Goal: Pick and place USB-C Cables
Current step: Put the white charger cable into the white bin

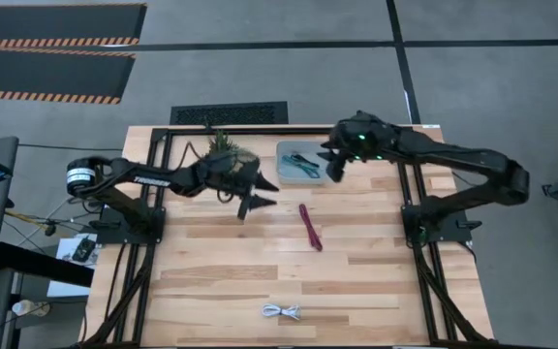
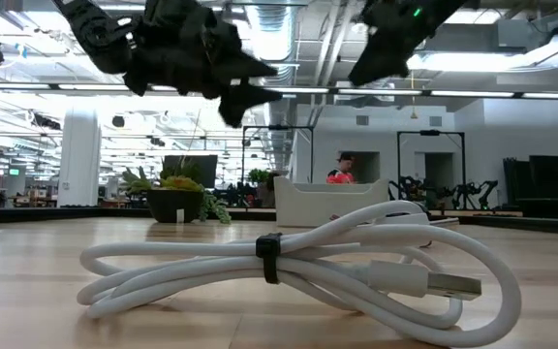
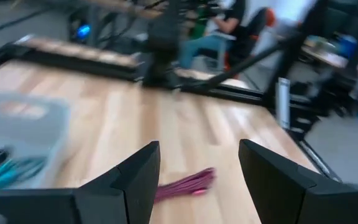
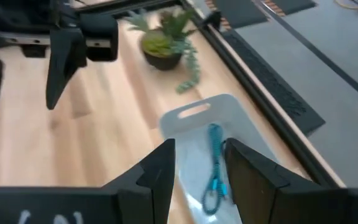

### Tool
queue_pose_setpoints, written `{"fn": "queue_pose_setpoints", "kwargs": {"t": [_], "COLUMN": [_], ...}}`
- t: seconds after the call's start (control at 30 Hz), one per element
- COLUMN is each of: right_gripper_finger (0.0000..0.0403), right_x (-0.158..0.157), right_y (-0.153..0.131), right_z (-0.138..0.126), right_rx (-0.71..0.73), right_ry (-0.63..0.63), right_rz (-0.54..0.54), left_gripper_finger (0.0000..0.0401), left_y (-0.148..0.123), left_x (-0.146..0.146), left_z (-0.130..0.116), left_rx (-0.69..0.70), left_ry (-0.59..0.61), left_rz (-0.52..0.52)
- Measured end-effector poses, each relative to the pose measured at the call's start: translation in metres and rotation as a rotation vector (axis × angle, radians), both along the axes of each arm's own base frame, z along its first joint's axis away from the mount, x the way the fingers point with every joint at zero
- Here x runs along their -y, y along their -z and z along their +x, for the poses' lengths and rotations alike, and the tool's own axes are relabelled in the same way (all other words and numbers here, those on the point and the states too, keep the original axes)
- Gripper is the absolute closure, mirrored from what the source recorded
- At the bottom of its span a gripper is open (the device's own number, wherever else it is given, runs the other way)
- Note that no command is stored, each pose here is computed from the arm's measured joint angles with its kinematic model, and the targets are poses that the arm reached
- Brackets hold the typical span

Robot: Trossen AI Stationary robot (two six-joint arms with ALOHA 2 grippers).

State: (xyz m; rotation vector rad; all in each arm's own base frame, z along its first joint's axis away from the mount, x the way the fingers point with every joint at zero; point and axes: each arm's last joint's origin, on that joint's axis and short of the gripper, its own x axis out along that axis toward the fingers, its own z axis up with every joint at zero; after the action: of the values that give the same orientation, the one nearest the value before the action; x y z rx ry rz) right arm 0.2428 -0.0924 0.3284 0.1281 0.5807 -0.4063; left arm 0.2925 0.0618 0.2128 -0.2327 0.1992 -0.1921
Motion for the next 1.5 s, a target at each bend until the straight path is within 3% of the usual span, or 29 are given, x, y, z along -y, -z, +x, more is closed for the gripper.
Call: {"fn": "queue_pose_setpoints", "kwargs": {"t": [0.1,0.3,0.43,0.6,0.7,0.8,0.97,1.07,1.23,1.5], "right_gripper_finger": [0.0239,0.0245,0.0249,0.0253,0.0253,0.0252,0.0257,0.026,0.0262,0.0258], "right_x": [-0.018,-0.045,-0.055,-0.064,-0.068,-0.073,-0.079,-0.082,-0.083,-0.083], "right_y": [-0.012,-0.024,-0.024,-0.019,-0.015,-0.01,-0.002,0.004,0.013,0.025], "right_z": [-0.015,-0.036,-0.038,-0.03,-0.025,-0.02,-0.01,-0.005,0.004,0.013], "right_rx": [0.015,0.037,0.029,-0.001,-0.016,-0.039,-0.081,-0.108,-0.149,-0.216], "right_ry": [-0.039,-0.099,-0.132,-0.17,-0.177,-0.193,-0.22,-0.23,-0.236,-0.233], "right_rz": [0.012,0.054,0.075,0.089,0.111,0.124,0.13,0.133,0.138,0.147], "left_gripper_finger": [0.0193,0.0193,0.0193,0.0191,0.0185,0.0182,0.0182,0.0182,0.0182,0.0182], "left_y": [-0.005,-0.017,-0.029,-0.037,-0.036,-0.032,-0.007,0.005,0.012,0.011], "left_x": [0.021,0.053,0.062,0.066,0.064,0.067,0.087,0.11,0.139,0.146], "left_z": [0.006,0.019,0.026,0.03,0.03,0.028,0.013,0.001,-0.012,-0.011], "left_rx": [0.045,0.028,0.01,-0.004,-0.003,-0.054,-0.368,-0.556,-0.691,-0.679], "left_ry": [0.032,-0.057,-0.087,-0.013,0.048,0.155,0.326,0.367,0.319,0.209], "left_rz": [0.062,0.186,0.255,0.366,0.331,0.231,0.052,0.008,0.028,0.008]}}
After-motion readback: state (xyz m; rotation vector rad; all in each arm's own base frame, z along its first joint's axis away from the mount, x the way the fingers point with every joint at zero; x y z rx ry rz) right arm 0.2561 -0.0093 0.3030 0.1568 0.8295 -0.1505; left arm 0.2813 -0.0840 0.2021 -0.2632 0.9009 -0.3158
